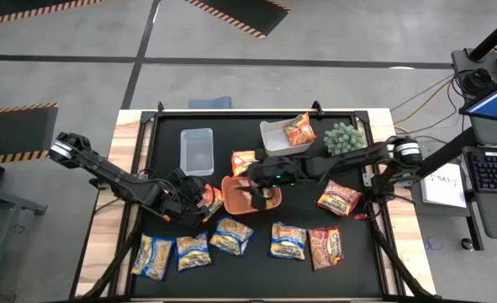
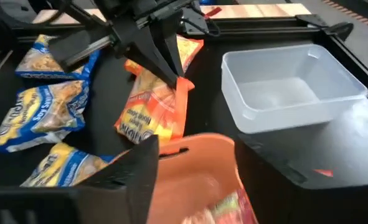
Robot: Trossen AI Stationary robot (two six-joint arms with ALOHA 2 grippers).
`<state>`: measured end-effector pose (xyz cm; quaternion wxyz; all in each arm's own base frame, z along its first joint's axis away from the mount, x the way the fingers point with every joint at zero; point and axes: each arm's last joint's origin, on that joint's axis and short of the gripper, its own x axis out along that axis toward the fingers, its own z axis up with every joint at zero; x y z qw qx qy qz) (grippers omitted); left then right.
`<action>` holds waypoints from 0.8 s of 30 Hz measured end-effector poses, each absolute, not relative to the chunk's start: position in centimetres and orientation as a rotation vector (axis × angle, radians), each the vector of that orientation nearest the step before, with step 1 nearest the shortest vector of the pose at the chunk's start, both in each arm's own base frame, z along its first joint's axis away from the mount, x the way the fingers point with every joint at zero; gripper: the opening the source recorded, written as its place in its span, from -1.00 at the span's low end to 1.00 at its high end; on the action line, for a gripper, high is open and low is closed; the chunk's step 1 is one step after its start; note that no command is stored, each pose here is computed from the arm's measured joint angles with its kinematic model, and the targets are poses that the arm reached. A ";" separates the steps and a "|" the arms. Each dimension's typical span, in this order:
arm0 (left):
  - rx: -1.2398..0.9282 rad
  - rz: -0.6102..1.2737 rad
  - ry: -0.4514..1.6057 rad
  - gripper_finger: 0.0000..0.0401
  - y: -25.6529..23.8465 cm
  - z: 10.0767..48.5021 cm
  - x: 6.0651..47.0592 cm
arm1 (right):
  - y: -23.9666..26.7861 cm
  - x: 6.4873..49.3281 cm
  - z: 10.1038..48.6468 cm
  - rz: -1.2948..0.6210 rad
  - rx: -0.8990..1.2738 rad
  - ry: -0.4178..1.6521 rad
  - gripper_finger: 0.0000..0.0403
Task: Sort Maruchan noodles
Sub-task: Put the middle orange noodle packet into the white bin
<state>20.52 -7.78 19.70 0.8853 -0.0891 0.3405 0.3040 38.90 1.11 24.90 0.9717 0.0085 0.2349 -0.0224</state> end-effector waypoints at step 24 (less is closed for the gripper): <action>-0.146 0.614 0.662 -1.00 -8.5 19.9 20.4 | 1.1 48.5 18.4 0.051 0.085 0.541 0.45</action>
